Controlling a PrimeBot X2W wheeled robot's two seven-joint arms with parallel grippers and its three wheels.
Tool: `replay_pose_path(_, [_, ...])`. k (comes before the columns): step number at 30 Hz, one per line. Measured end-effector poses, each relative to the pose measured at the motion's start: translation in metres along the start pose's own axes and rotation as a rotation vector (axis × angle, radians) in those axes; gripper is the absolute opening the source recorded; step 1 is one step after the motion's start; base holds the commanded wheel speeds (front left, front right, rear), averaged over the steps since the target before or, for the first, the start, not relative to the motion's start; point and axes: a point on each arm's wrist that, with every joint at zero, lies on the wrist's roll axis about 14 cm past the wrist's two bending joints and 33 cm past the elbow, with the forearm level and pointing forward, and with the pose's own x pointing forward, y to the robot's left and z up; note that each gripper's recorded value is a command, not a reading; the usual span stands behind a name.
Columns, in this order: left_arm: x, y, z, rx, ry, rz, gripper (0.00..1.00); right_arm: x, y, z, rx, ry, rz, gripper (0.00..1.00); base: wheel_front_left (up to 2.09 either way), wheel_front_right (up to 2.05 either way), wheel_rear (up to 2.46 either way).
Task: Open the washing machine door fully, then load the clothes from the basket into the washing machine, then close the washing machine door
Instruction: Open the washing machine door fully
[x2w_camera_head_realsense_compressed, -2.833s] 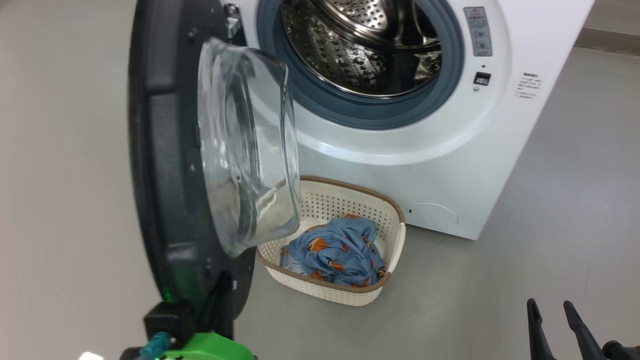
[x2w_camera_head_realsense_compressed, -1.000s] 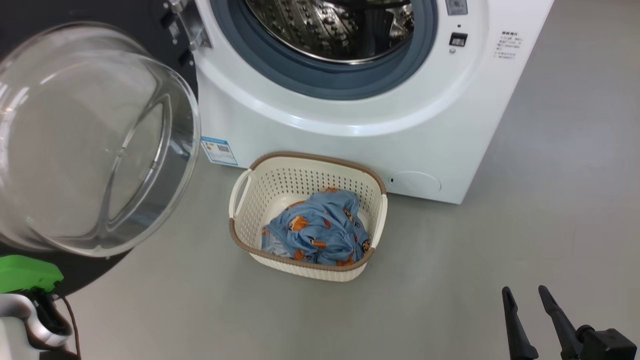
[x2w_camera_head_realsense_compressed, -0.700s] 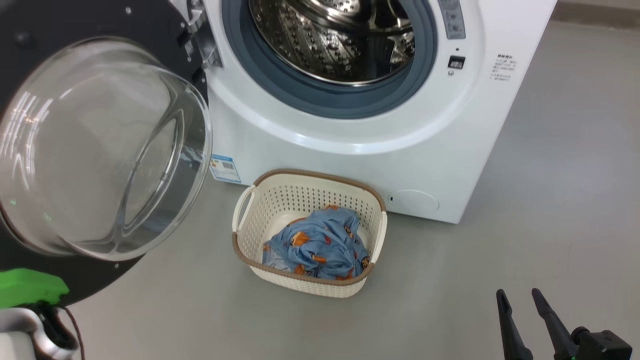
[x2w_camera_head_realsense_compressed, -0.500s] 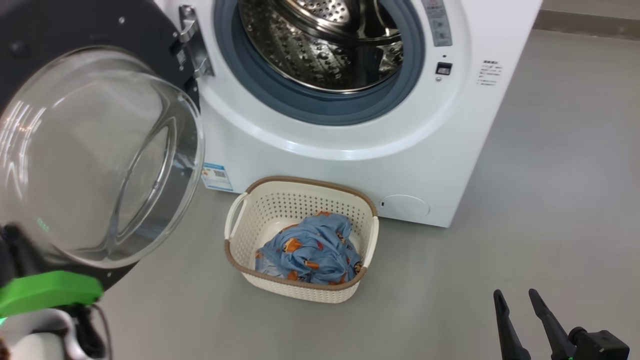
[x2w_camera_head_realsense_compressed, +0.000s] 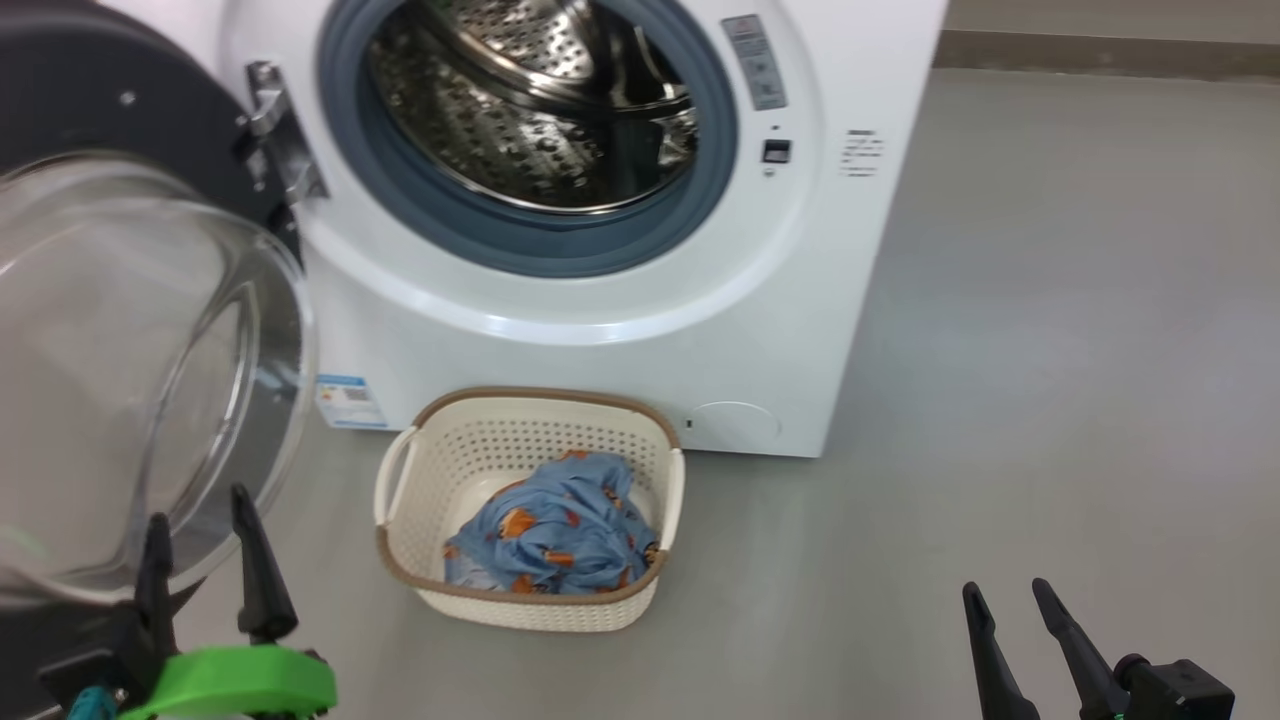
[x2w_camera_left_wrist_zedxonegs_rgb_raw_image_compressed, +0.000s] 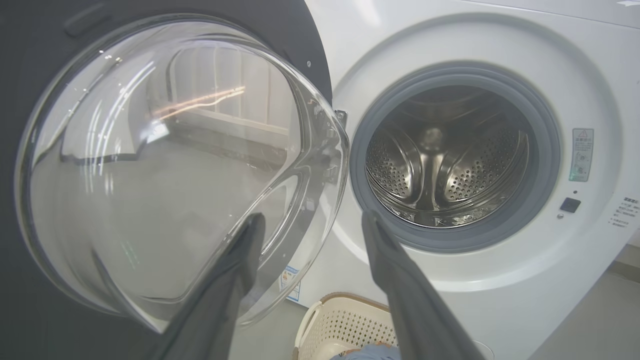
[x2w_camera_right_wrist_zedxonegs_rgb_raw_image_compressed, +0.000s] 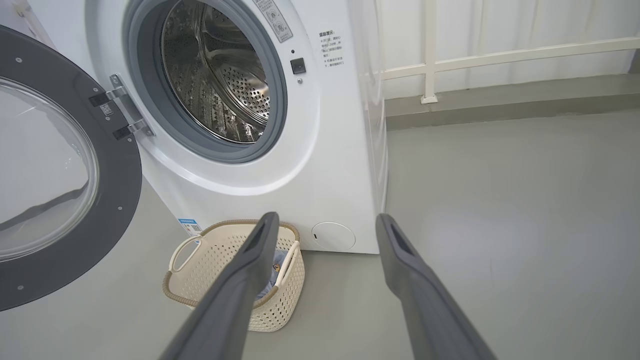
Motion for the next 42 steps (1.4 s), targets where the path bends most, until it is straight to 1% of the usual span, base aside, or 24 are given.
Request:
replay_pose_path(7, [-0.012, -0.03, -0.031, -0.032, 0.096, -0.154, 1.0, -0.013, -0.014, 0.008, -0.01, -0.026, -0.05, 1.0, 0.0, 0.0, 0.0])
replay_pose_path(14, [-0.027, -0.045, -0.057, -0.038, 0.186, -0.227, 1.0, -0.028, -0.031, 0.018, -0.029, -0.055, -0.111, 1.0, 0.0, 0.0, 0.0])
replay_pose_path(17, [-0.029, -0.049, -0.063, -0.06, 0.208, -0.235, 1.0, -0.034, -0.037, 0.021, -0.033, -0.066, -0.135, 1.0, 0.0, 0.0, 0.0])
replay_pose_path(21, [-0.032, -0.052, -0.069, -0.06, 0.228, -0.247, 1.0, -0.04, -0.045, 0.024, -0.035, -0.076, -0.162, 1.0, 0.0, 0.0, 0.0])
replay_pose_path(26, [-0.035, -0.056, -0.074, -0.047, 0.247, -0.26, 1.0, -0.048, -0.055, 0.026, -0.038, -0.082, -0.199, 1.0, 0.0, 0.0, 0.0])
replay_pose_path(29, [-0.036, -0.052, -0.075, -0.028, 0.25, -0.247, 1.0, -0.05, -0.059, 0.027, -0.039, -0.085, -0.215, 1.0, 0.0, 0.0, 0.0])
replay_pose_path(37, [-0.04, -0.047, -0.074, -0.012, 0.247, -0.235, 1.0, -0.049, -0.059, 0.029, -0.041, -0.089, -0.212, 1.0, 0.0, 0.0, 0.0])
replay_pose_path(42, [-0.042, -0.051, -0.07, 0.008, 0.233, -0.253, 1.0, -0.046, -0.057, 0.029, -0.042, -0.09, -0.202, 1.0, 0.0, 0.0, 0.0])
